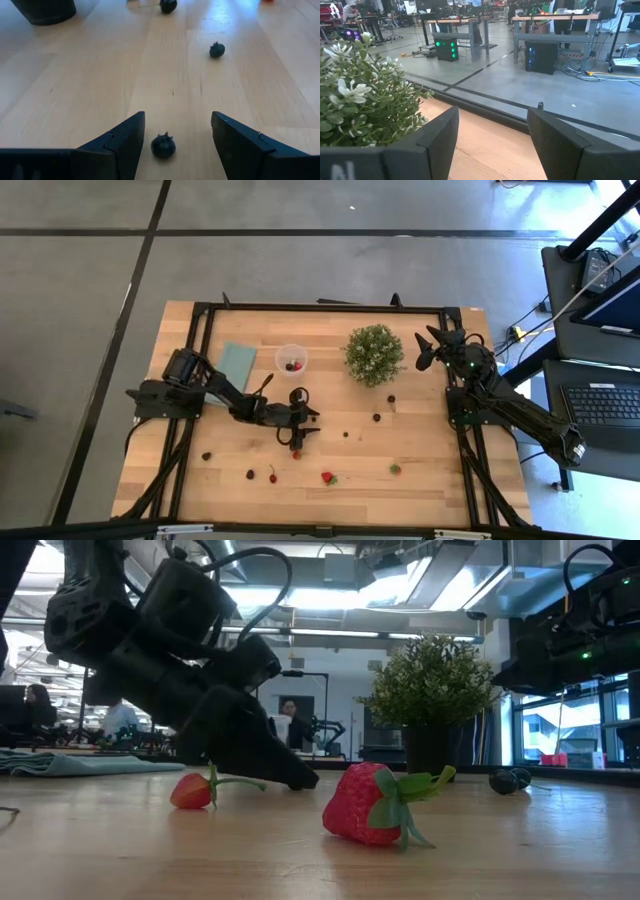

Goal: Pick and placing Produce into tupperware
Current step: Put the blue berry into the transparent container

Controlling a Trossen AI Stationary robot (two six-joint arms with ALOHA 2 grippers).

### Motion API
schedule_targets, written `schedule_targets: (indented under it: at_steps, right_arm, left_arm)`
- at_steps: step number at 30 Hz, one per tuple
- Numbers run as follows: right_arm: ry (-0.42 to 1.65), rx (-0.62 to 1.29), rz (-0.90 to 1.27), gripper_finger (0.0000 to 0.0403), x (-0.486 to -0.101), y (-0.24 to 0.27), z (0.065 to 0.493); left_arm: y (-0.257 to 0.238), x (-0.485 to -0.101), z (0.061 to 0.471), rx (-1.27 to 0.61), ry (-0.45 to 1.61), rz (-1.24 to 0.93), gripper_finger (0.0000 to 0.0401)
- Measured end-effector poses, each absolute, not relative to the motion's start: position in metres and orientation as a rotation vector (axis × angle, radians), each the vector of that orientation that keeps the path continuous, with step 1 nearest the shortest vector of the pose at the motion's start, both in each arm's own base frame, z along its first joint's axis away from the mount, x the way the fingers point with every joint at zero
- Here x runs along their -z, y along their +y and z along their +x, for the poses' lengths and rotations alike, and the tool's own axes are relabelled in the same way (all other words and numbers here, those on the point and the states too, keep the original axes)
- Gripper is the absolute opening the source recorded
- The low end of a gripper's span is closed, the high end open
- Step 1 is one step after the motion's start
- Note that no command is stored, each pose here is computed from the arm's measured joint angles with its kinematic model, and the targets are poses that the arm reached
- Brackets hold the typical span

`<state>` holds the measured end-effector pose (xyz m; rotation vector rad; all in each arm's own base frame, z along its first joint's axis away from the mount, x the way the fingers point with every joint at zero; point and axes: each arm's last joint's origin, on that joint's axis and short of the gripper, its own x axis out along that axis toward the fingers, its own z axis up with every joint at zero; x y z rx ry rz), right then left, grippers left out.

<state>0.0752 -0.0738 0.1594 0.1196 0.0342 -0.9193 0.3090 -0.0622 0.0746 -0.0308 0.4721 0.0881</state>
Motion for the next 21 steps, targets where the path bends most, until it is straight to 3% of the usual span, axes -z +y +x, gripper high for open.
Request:
schedule_targets:
  at_steps: [21]
  right_arm:
    - [0.036, 0.919, 0.116, 0.0239, -0.1594, -0.0738, 0.0752]
  left_arm:
    - [-0.0590, -0.0697, 0.3006, -0.105, 0.488, -0.102, 0.0220]
